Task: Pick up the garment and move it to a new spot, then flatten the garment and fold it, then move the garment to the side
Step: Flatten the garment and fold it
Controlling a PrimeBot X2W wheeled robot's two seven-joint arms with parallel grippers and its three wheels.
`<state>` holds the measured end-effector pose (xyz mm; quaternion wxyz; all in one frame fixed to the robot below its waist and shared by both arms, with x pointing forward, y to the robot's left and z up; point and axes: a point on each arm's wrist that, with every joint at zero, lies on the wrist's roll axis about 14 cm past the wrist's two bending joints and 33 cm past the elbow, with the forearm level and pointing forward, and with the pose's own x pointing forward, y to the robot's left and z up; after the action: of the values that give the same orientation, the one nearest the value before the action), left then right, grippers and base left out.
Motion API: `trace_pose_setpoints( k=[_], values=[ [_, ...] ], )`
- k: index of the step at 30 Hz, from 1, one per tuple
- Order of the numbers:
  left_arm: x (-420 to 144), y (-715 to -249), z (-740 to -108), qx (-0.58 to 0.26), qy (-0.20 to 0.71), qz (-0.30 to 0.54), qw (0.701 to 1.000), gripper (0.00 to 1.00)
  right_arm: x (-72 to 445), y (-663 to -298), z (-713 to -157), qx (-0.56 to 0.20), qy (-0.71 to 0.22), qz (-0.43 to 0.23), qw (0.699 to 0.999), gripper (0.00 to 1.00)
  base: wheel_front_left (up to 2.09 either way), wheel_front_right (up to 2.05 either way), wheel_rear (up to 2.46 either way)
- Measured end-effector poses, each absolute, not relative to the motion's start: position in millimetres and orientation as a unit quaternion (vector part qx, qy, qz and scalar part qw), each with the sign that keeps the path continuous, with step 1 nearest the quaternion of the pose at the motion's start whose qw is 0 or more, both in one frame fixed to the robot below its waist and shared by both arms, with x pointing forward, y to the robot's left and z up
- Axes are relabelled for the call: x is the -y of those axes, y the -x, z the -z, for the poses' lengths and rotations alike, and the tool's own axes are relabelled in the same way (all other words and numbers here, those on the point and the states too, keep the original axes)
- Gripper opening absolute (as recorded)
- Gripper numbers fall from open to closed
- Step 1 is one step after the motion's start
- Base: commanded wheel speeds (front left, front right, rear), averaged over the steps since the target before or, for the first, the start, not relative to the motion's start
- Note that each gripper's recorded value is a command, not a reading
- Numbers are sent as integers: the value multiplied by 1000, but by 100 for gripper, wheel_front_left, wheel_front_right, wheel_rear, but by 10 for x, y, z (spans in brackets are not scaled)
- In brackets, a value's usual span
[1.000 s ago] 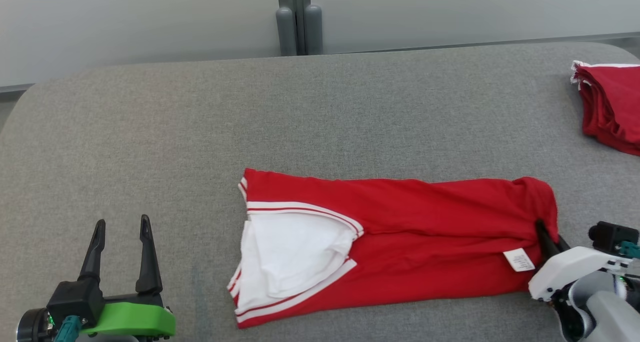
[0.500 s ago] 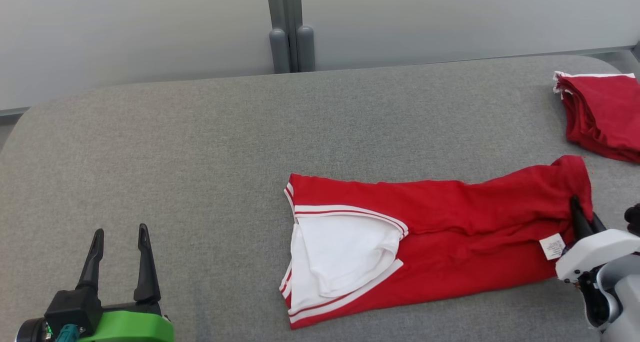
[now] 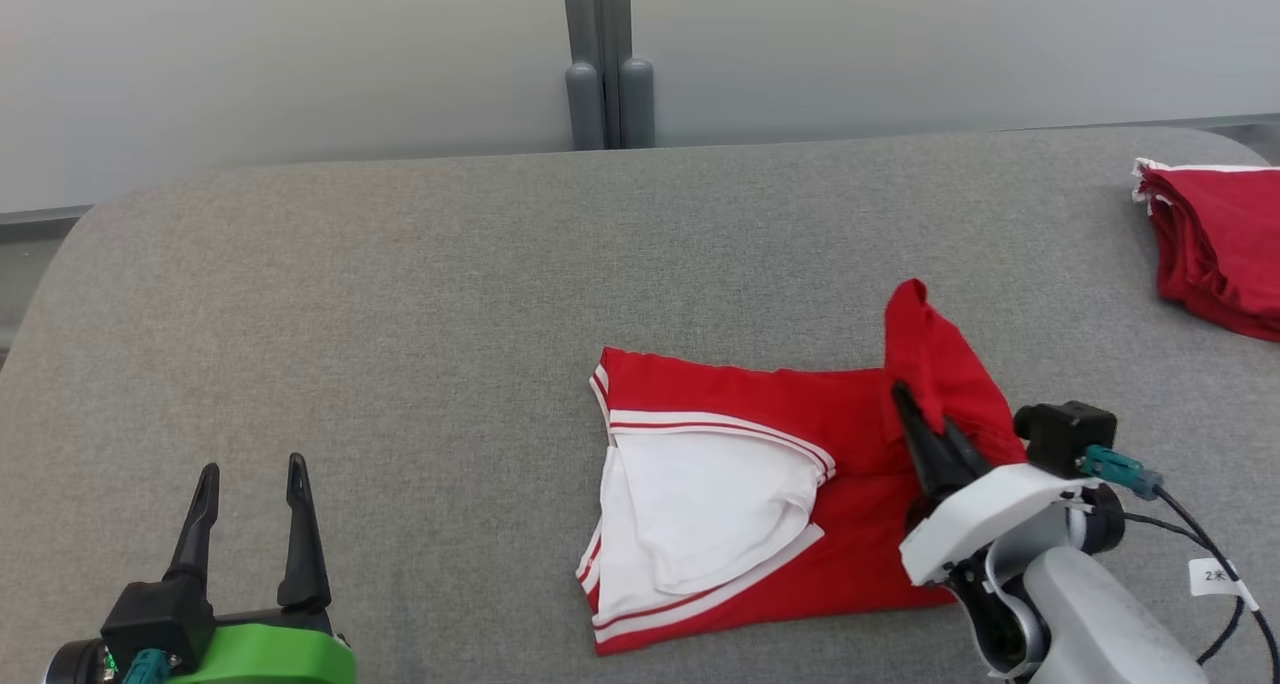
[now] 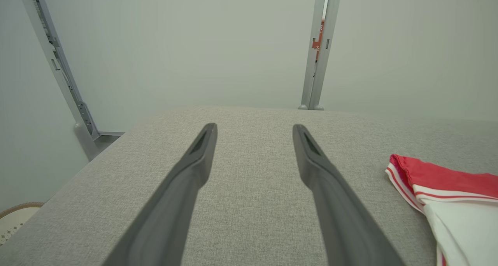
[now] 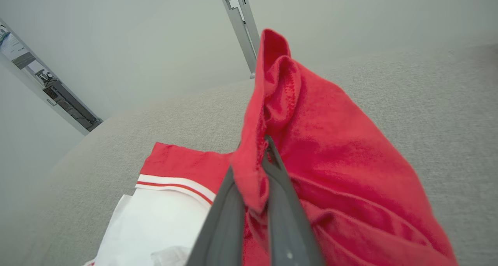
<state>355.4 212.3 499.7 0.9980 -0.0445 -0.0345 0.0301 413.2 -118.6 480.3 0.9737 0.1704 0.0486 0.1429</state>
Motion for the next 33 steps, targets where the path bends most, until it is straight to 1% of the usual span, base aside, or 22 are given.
trace_pose_setpoints(
  k=[6,12,17,22,23,24,25,29,33],
  values=[
    [-2165,-3509,-4992,34,46,-38,998,100,550,-4042,-4872,-57,-189,-217,956,0,0,0,0],
    [-2199,-3474,-4963,29,46,-45,997,100,50,-3951,-4918,-68,-201,-276,937,0,0,0,0],
    [-2229,-3450,-4937,25,49,-52,997,100,-218,-3897,-4890,-80,-203,-307,926,0,0,0,0],
    [-2246,-3432,-4917,22,50,-56,997,100,-346,-3889,-4810,-96,-207,-319,920,0,0,0,0],
    [-2248,-3432,-4914,22,51,-57,997,100,-375,-3884,-4805,-98,-211,-322,918,7,0,0,0],
    [-2250,-3433,-4915,22,51,-57,997,100,-400,-3875,-4795,-101,-210,-326,916,49,0,0,0],
    [-2257,-3433,-4913,21,52,-59,997,100,-425,-3873,-4802,-99,-209,-330,915,100,0,0,0],
    [-2275,-3437,-4910,21,52,-61,997,100,-403,-3973,-4922,-79,-213,-326,918,100,0,0,0],
    [-2249,-3459,-4918,23,53,-57,997,100,-250,-4123,-5124,-41,-209,-306,928,100,0,0,0]
  ],
)
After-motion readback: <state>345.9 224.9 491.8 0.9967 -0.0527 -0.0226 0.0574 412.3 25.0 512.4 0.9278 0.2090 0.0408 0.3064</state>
